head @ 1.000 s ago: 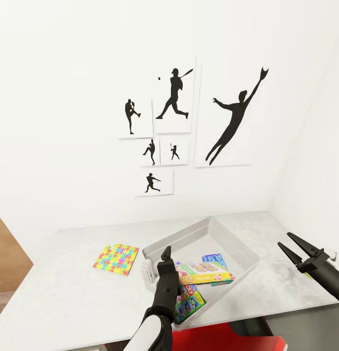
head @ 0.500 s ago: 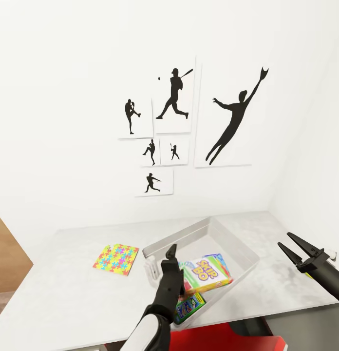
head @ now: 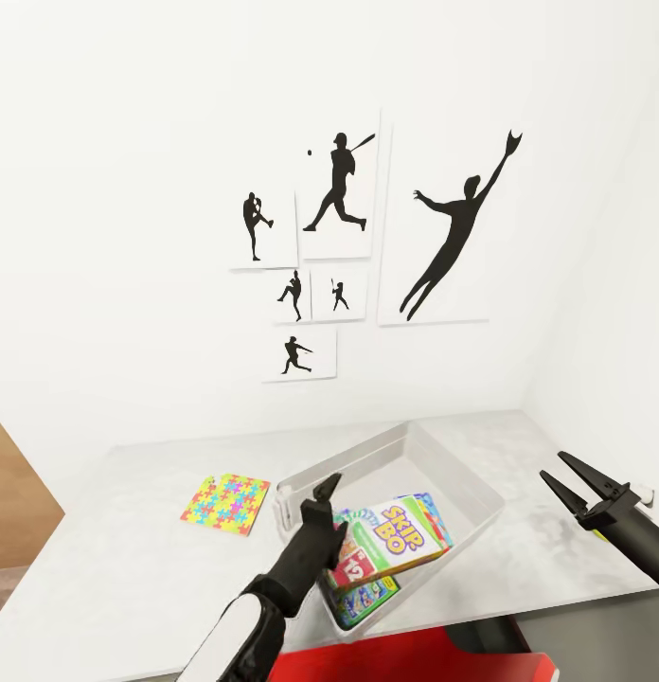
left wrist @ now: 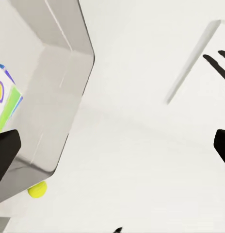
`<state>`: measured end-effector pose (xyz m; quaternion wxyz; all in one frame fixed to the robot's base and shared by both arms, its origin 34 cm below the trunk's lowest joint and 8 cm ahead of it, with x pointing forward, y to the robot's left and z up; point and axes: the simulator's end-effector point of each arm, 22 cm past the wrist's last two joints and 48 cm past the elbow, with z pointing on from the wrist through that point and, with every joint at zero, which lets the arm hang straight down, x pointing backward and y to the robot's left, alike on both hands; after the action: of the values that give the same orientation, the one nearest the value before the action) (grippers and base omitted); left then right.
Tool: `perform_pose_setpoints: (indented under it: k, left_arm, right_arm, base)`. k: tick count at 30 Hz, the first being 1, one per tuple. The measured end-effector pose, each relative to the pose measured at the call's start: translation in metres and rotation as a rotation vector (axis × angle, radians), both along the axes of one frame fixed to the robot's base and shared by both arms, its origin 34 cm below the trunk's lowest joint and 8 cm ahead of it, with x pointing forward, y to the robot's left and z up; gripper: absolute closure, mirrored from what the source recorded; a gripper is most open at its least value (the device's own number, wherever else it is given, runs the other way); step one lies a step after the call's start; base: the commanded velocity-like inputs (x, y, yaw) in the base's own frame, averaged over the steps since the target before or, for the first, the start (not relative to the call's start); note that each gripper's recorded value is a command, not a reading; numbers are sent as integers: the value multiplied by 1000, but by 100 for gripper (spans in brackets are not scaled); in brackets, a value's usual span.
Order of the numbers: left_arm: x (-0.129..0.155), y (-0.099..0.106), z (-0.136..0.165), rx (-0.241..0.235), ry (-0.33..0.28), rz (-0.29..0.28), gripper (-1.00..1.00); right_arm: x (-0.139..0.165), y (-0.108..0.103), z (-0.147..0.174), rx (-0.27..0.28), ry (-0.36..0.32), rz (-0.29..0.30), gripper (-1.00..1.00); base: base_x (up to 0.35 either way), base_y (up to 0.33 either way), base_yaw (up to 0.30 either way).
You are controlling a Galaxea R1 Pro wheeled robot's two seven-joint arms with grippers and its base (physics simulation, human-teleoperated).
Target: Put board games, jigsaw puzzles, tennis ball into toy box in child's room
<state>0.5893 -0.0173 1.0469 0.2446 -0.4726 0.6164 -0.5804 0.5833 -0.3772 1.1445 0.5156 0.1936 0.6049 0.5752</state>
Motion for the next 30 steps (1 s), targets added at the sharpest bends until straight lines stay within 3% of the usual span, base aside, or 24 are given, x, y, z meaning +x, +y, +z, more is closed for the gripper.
perform_pose_setpoints:
  k: [7, 8, 13, 15, 16, 20, 24, 30]
  left_arm:
    - [8, 25, 16, -34, -82, -164, -100]
    - [8, 33, 20, -34, -104, -206, -100]
    - [4, 64, 28, -25, -161, -311, -100]
    - [2, 81, 31, -19, -182, -342, -100]
    - [0, 100, 34, -10, -202, -369, -100]
    - [0, 143, 39, 17, -234, -382, -100]
    - [5, 202, 43, 65, -252, -336, -100]
    - [6, 252, 49, 134, -260, -319, -100]
  right_arm:
    - [0, 0, 0, 0, 0, 0, -100]
    - [0, 0, 0, 0, 0, -1, -100]
    - [0, 0, 0, 0, 0, -1, -100]
    - [0, 0, 0, 0, 0, -1, -100]
    - [0, 0, 0, 0, -1, -1, -100]
    - [0, 0, 0, -1, -1, -2, -100]
    - [1, -2, 1, -11, -13, -15, -100]
    - [2, -4, 2, -21, -24, -28, -100]
  base:
    - [0, 0, 0]
    - [0, 0, 0]
    - [0, 0, 0]
    - [0, 0, 0]
    - [0, 0, 0]
    - [0, 0, 0]
    - [0, 0, 0]
    - [0, 0, 0]
